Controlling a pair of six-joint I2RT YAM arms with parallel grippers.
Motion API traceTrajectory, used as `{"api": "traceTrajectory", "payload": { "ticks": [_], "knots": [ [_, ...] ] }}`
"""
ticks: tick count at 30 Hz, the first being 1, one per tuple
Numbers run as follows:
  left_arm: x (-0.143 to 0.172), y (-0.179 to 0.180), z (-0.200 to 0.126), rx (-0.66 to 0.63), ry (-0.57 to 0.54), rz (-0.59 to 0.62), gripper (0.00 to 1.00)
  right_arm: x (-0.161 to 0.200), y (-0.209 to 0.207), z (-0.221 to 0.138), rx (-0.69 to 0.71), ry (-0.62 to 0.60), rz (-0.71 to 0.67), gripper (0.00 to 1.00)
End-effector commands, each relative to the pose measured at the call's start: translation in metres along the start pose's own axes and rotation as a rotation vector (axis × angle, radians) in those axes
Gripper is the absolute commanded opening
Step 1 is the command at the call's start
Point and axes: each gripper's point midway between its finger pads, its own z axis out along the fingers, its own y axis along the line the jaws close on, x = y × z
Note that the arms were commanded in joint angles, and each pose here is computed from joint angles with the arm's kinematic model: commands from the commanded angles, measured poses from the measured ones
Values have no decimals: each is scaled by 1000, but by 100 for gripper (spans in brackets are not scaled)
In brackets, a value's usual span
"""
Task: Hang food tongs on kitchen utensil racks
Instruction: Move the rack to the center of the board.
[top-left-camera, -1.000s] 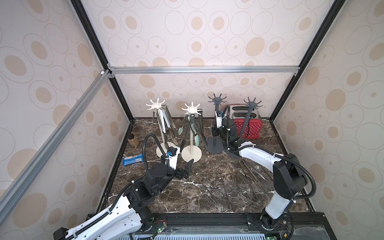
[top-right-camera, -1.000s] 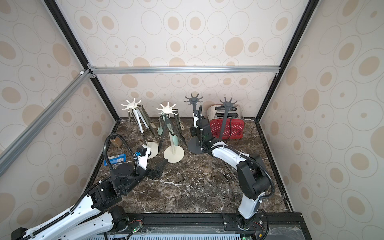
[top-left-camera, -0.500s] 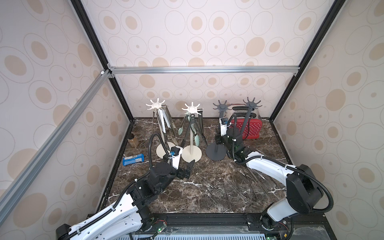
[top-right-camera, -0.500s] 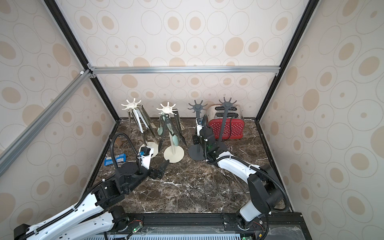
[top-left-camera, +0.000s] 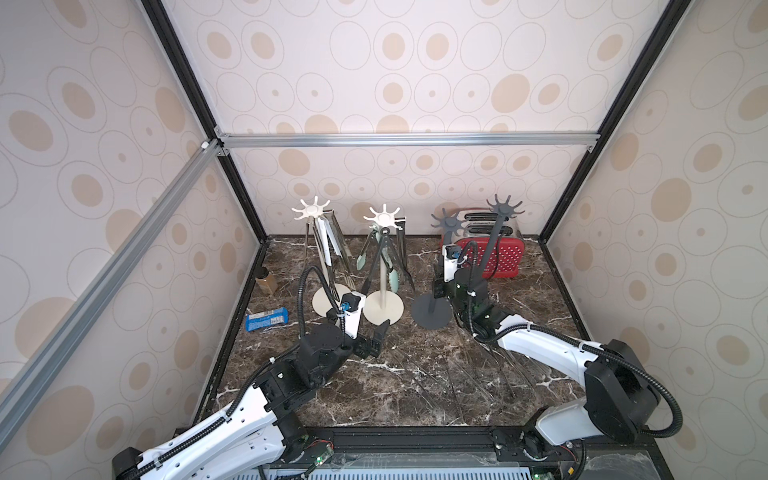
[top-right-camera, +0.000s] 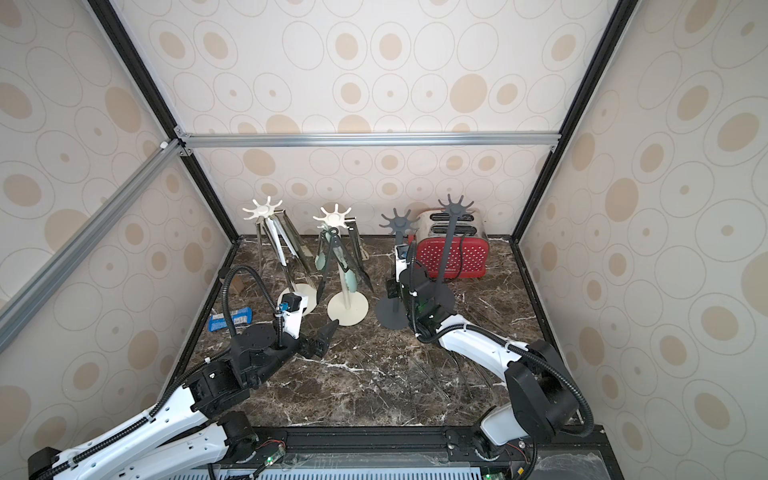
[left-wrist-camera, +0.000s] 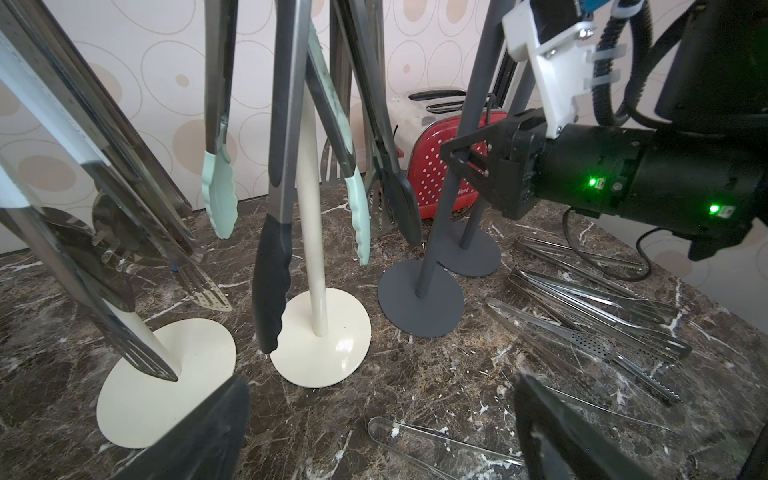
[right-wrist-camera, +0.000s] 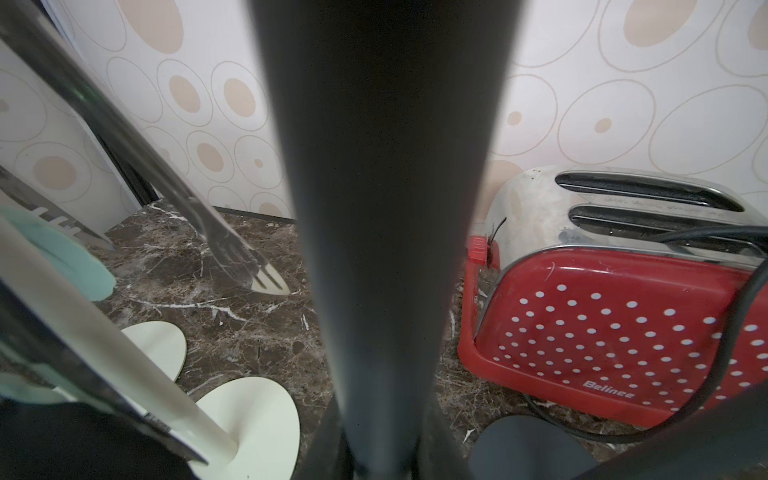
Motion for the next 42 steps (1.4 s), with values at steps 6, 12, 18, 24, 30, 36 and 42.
{"api": "traceTrajectory", "payload": {
  "ticks": [6,12,18,24,30,36,42],
  "knots": [
    [-7,1,-1,2,-21,-31,98,-20,-1,-11,20,-83,63,0],
    [-6,1,-1,1,-18,-31,98,-8,-2,-6,38,-49,46,0],
    [-5,0,0,0,-11,-29,98,-3,-3,-5,43,-24,41,7],
    [-4,0,1,-2,-2,-31,98,-4,-1,-4,34,-22,40,27],
    [-3,0,3,-5,9,-35,98,-5,0,-5,27,-19,43,34],
    [-1,0,2,-6,19,-43,98,-4,-1,-9,24,-10,48,52],
    [2,1,2,-7,32,-64,97,-1,-2,-16,15,7,35,67]
  ]
}}
